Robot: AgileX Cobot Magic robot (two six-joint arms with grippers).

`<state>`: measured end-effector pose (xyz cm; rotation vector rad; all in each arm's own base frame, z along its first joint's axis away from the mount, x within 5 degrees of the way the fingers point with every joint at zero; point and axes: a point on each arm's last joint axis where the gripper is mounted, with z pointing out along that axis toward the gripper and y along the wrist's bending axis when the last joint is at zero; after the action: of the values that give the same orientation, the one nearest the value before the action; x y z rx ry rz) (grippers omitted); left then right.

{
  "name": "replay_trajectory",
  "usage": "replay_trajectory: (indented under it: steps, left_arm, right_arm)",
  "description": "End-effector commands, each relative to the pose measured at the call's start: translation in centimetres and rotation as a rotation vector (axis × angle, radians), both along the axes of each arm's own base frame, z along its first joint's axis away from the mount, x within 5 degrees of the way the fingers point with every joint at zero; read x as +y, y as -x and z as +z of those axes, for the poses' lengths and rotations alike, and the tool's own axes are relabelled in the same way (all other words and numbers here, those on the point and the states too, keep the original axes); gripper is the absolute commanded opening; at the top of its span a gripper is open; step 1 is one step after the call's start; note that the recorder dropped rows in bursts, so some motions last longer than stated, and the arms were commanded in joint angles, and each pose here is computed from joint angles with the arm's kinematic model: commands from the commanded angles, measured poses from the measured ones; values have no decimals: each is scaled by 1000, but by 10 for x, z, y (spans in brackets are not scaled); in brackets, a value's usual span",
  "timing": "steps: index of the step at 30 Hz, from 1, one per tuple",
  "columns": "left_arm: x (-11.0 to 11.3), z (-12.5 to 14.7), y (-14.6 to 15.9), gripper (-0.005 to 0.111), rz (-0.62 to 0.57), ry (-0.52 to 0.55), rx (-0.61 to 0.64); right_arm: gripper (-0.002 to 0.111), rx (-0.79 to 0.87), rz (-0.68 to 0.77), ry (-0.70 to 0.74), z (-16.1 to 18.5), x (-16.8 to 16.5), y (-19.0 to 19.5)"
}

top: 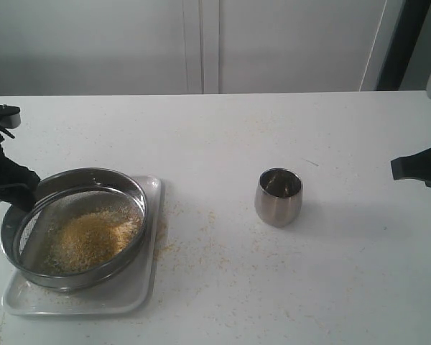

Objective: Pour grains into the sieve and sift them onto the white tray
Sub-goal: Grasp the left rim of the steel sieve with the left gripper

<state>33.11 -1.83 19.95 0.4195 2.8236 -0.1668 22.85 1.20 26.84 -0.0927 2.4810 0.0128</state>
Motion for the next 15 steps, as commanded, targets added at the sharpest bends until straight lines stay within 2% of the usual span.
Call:
replay_trajectory:
  steps: [1, 15]
  left_arm:
    - [1, -4, -6, 63, 11, 0, -22]
    - [4, -26, -14, 61, -2, -40, -13]
  right_arm:
    - [0, -27, 2, 4, 4, -1, -1]
    - [0, -27, 2, 4, 4, -1, -1]
